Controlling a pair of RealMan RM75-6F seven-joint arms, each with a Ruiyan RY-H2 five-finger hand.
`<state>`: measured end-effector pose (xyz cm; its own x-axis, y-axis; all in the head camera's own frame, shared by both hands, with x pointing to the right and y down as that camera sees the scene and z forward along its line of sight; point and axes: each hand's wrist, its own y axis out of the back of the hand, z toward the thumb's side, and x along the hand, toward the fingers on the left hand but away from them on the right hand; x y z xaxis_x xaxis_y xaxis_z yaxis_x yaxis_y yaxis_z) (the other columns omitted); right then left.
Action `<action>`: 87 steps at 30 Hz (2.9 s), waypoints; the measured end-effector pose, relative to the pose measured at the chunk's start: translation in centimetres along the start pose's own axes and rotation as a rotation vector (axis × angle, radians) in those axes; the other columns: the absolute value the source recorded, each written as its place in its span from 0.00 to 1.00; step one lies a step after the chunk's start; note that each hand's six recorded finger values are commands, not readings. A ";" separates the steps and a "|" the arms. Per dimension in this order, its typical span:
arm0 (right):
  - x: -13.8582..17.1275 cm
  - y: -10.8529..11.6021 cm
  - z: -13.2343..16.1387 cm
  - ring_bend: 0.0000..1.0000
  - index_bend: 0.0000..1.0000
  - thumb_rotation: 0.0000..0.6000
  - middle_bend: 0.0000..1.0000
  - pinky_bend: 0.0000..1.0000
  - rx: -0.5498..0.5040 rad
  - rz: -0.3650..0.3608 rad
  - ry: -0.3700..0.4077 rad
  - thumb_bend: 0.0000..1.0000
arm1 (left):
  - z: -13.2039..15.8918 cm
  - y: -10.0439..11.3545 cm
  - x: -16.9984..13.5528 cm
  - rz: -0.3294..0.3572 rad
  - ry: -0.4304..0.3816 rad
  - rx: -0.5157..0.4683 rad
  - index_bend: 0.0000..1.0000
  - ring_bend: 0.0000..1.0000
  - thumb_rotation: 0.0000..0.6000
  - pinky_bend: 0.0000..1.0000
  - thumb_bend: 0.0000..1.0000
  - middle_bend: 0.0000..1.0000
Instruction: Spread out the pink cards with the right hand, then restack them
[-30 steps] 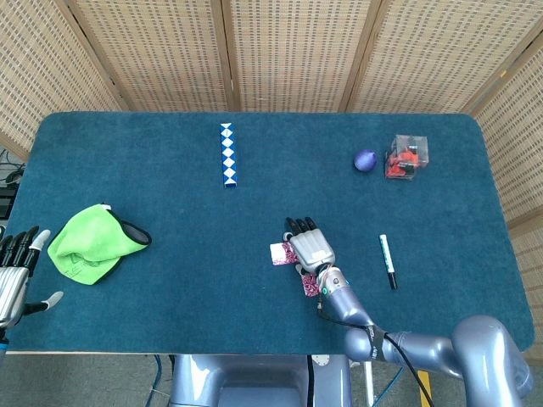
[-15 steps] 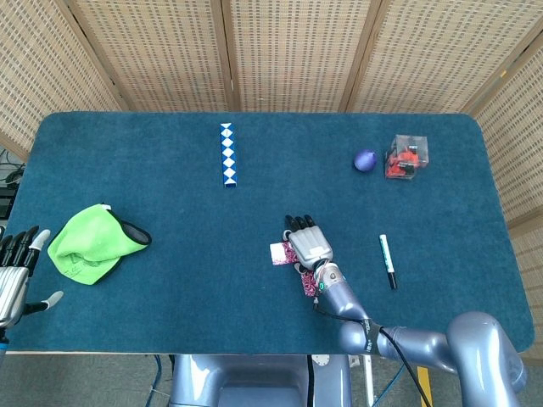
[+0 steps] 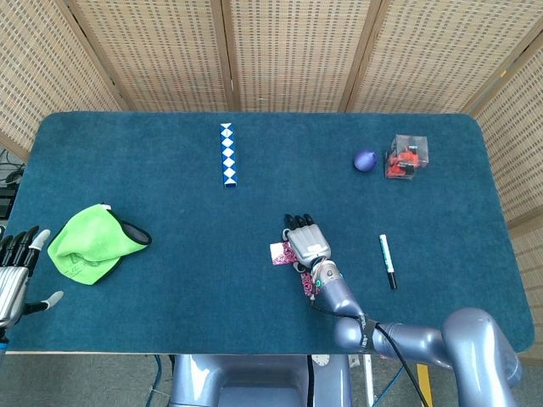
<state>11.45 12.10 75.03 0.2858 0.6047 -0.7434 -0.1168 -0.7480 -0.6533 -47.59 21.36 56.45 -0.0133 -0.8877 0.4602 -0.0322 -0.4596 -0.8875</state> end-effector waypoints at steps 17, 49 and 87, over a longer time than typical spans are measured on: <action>0.3 0.3 0.1 0.00 0.54 1.00 0.00 0.00 -0.035 -0.016 0.019 0.34 | 0.0 0.0 0.0 0.001 -0.001 0.000 0.00 0.00 1.00 0.00 0.00 0.00; 2.9 0.8 -0.6 0.00 0.54 1.00 0.00 0.00 -0.023 -0.036 0.076 0.34 | 0.1 0.0 -0.1 0.003 0.000 0.002 0.00 0.00 1.00 0.00 0.00 0.00; 8.8 -3.0 -5.4 0.00 0.54 1.00 0.00 0.00 0.135 -0.062 0.114 0.34 | 0.2 0.0 -0.1 -0.002 -0.004 0.007 0.00 0.00 1.00 0.00 0.00 0.00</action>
<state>19.49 18.21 71.26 0.4012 0.6082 -0.6849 -0.2196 -0.6621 -0.7165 -47.39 21.42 56.44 -0.0093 -0.8869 0.4619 -0.0250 -0.4616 -0.8867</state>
